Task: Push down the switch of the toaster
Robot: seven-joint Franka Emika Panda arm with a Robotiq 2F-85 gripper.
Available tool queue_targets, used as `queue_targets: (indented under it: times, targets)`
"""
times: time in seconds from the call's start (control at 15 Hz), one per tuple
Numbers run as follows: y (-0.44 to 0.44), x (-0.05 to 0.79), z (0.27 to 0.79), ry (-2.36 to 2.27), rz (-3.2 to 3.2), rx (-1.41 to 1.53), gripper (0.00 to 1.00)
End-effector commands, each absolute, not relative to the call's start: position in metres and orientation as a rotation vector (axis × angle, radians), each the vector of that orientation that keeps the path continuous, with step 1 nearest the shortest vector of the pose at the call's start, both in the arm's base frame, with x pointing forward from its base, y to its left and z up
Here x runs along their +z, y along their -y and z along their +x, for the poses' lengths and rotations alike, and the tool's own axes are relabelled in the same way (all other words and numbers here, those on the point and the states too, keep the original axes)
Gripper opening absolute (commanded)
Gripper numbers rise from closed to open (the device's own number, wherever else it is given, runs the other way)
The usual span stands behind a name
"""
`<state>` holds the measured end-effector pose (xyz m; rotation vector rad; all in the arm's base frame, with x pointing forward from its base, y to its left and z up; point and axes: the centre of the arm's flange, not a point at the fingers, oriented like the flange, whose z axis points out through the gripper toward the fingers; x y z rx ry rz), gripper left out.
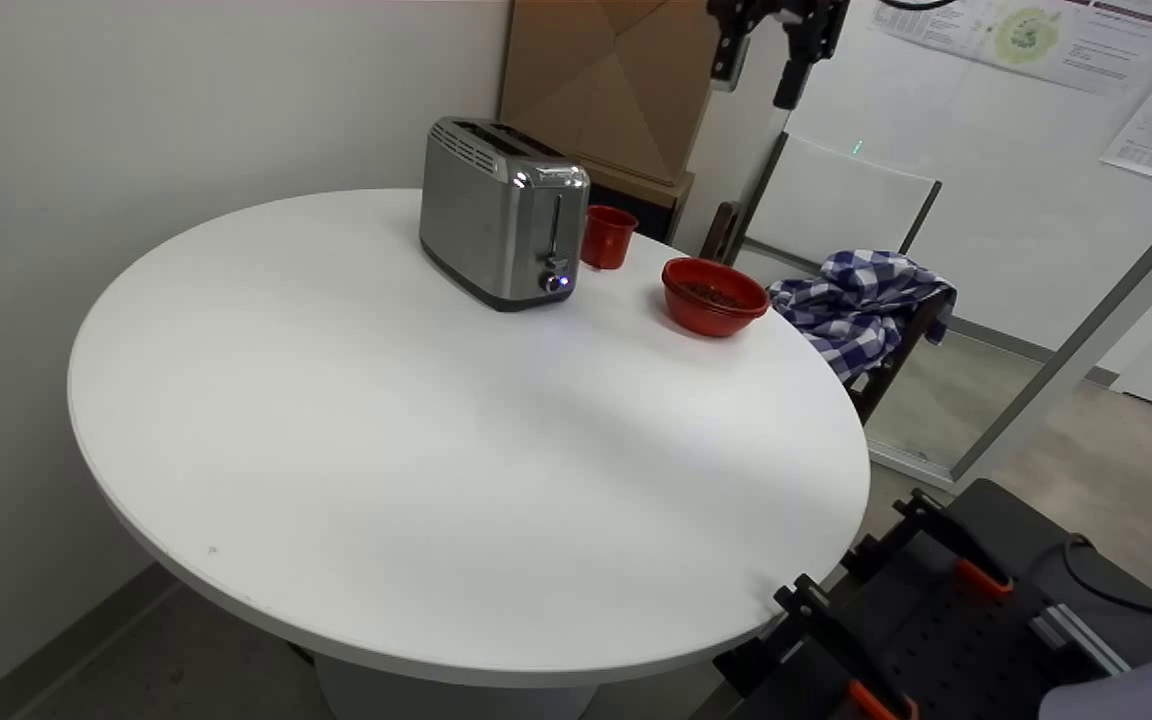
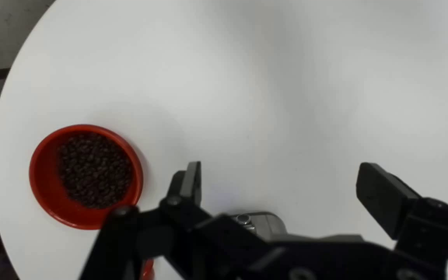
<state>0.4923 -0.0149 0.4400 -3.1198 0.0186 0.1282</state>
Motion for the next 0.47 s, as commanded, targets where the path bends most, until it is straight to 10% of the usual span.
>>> queue_targets:
  times: [0.0, 0.4]
  targets:
    - [0.016, 0.478, 0.428, 0.106, -3.044, 0.168, 1.0]
    - [0.013, 0.474, 0.437, 0.09, -3.071, 0.151, 1.0]
